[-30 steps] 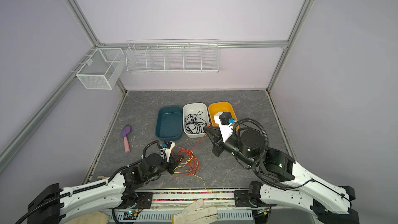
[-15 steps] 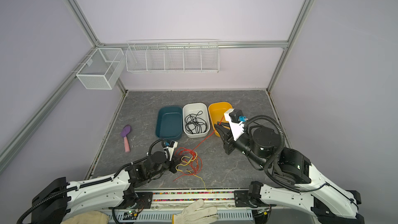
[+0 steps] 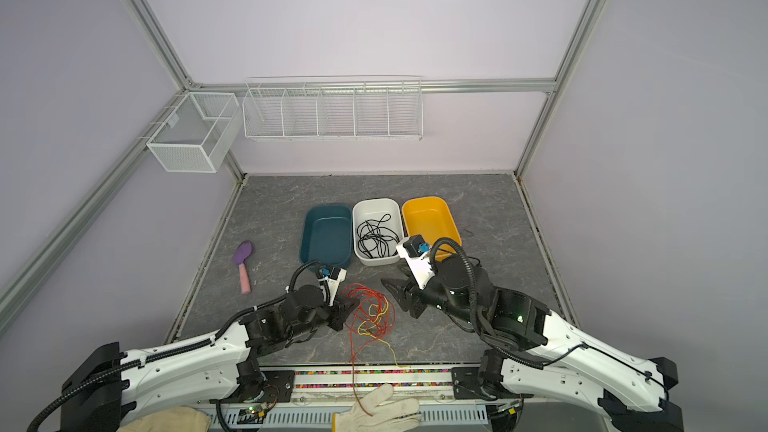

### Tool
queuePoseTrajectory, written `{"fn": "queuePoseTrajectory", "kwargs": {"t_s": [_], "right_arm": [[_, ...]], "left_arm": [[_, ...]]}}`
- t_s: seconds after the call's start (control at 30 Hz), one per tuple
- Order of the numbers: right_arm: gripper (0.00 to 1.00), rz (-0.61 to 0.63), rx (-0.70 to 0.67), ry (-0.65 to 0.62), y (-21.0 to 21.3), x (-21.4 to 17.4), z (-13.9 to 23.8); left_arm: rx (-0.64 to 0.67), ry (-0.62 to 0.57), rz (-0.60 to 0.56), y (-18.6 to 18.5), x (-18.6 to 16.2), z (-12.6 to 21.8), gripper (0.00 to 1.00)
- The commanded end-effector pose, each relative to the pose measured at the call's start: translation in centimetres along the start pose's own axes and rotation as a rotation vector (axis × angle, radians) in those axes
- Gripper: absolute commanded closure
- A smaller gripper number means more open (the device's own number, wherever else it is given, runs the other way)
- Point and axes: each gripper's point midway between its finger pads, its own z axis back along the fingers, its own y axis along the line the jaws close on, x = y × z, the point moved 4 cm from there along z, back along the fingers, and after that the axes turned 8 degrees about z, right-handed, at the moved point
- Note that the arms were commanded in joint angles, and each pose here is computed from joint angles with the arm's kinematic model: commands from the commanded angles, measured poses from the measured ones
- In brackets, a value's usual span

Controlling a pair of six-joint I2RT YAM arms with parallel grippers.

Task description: Untangle the cables

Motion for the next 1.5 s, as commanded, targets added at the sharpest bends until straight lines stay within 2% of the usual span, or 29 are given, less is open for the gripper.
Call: {"fn": "queuePoseTrajectory", "kwargs": {"t_s": [0.0, 0.17, 0.33, 0.57, 0.73, 0.8, 0.93, 1.0, 1.1, 1.3, 1.47], "right_arm": [[0.51, -0.049, 0.082, 0.003, 0.9, -0.5, -1.3], [0.53, -0.079, 0.132, 0.11, 1.6, -3.1, -4.1], [0.71, -0.098, 0.117, 0.221, 1.2, -6.0, -6.6], [0.73, -0.125, 0.149, 0.283, 1.6, -7.5, -8.3], [0.91, -0.134, 0.139, 0.314, 1.5, -8.2, -9.0], [0.94, -0.131, 0.121, 0.312, 1.2, -8.0, -9.0], [0.94, -0.111, 0.053, 0.282, 0.1, -6.9, -8.0], [0.94, -0.105, 0.015, 0.269, -0.7, -6.6, -7.3], [0.94, -0.112, -0.016, 0.194, -1.8, -3.9, -5.8], [0.94, -0.118, -0.032, 0.114, -3.0, -1.0, -3.3], [0.94, -0.098, -0.009, 0.063, -2.7, 1.3, -1.7]], "left_arm": [[-0.028, -0.008, -0.007, -1.2, 1.1, 0.8, 1.0], [-0.017, -0.004, -0.021, -1.2, 1.3, 1.3, 1.0], [-0.022, -0.003, -0.033, -1.4, 1.4, 1.7, 1.0], [0.002, -0.007, -0.041, -1.0, 1.4, 2.1, 1.0], [0.008, -0.011, -0.045, -0.9, 1.5, 2.3, 1.0], [0.014, -0.008, -0.05, -0.8, 1.4, 2.4, 1.0], [0.034, 0.005, -0.057, -0.3, 1.1, 2.3, 0.99], [0.047, 0.016, -0.055, 0.1, 0.7, 2.2, 0.94], [0.06, 0.035, -0.052, 0.7, 0.0, 1.8, 0.84], [0.072, 0.08, -0.051, 1.4, -1.1, 1.0, 0.74], [0.082, 0.11, -0.062, 1.7, -1.7, 0.4, 0.71]]}}
